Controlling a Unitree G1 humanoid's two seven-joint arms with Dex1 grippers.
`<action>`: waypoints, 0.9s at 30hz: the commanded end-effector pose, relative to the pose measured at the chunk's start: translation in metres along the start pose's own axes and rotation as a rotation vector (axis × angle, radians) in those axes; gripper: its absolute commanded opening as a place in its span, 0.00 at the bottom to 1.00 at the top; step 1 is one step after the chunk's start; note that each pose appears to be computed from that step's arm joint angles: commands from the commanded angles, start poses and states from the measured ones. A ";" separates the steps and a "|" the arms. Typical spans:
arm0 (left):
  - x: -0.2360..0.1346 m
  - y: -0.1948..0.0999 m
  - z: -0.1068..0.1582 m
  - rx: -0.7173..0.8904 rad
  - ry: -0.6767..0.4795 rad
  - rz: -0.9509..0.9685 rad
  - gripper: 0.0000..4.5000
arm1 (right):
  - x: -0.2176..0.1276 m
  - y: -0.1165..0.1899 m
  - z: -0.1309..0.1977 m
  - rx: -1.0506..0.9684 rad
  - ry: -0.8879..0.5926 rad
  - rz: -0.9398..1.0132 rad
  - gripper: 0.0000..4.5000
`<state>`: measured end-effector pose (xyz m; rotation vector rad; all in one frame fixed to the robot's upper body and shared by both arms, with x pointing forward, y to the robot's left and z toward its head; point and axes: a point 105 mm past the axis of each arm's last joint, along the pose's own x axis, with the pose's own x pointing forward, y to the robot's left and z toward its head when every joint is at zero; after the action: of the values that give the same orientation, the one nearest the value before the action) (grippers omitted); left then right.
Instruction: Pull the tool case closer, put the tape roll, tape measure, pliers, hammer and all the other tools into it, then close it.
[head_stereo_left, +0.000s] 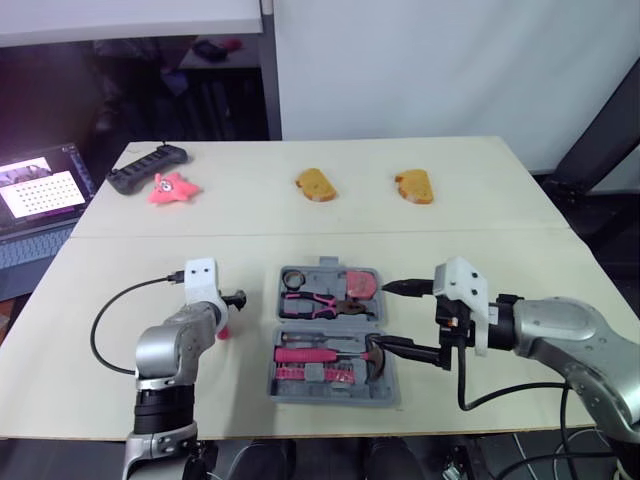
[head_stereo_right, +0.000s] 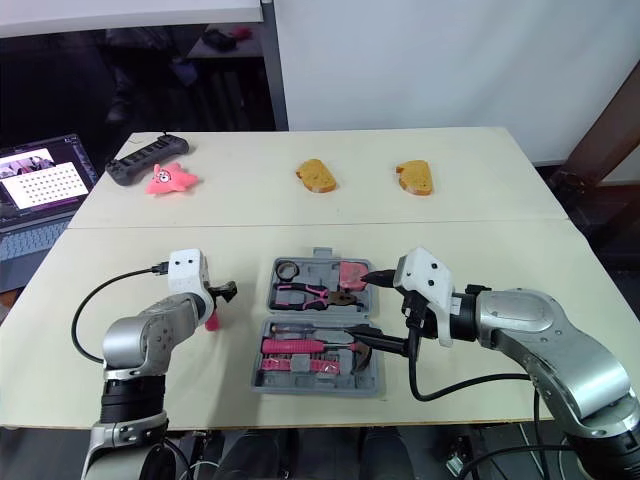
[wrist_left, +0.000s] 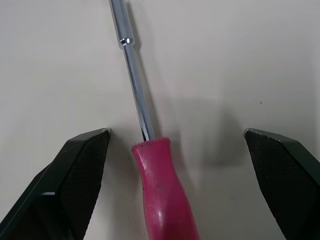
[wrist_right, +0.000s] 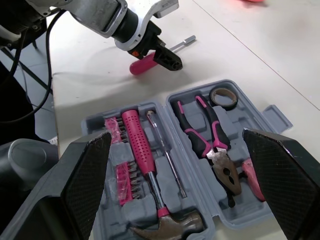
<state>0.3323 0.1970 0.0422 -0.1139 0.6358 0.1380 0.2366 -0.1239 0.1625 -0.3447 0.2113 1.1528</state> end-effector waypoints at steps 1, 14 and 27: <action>0.003 0.004 -0.016 -0.016 0.060 0.006 0.70 | -0.003 -0.001 0.011 -0.032 -0.031 -0.008 1.00; -0.006 0.005 -0.016 -0.007 0.029 0.014 0.09 | -0.002 -0.006 0.014 -0.036 -0.033 -0.030 1.00; -0.075 -0.027 0.047 0.664 -0.180 -0.591 0.09 | -0.012 -0.005 0.012 0.003 -0.022 -0.094 1.00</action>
<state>0.3168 0.1939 0.1179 0.3369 0.4389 -0.4348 0.2418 -0.1343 0.1665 -0.3081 0.2225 1.0523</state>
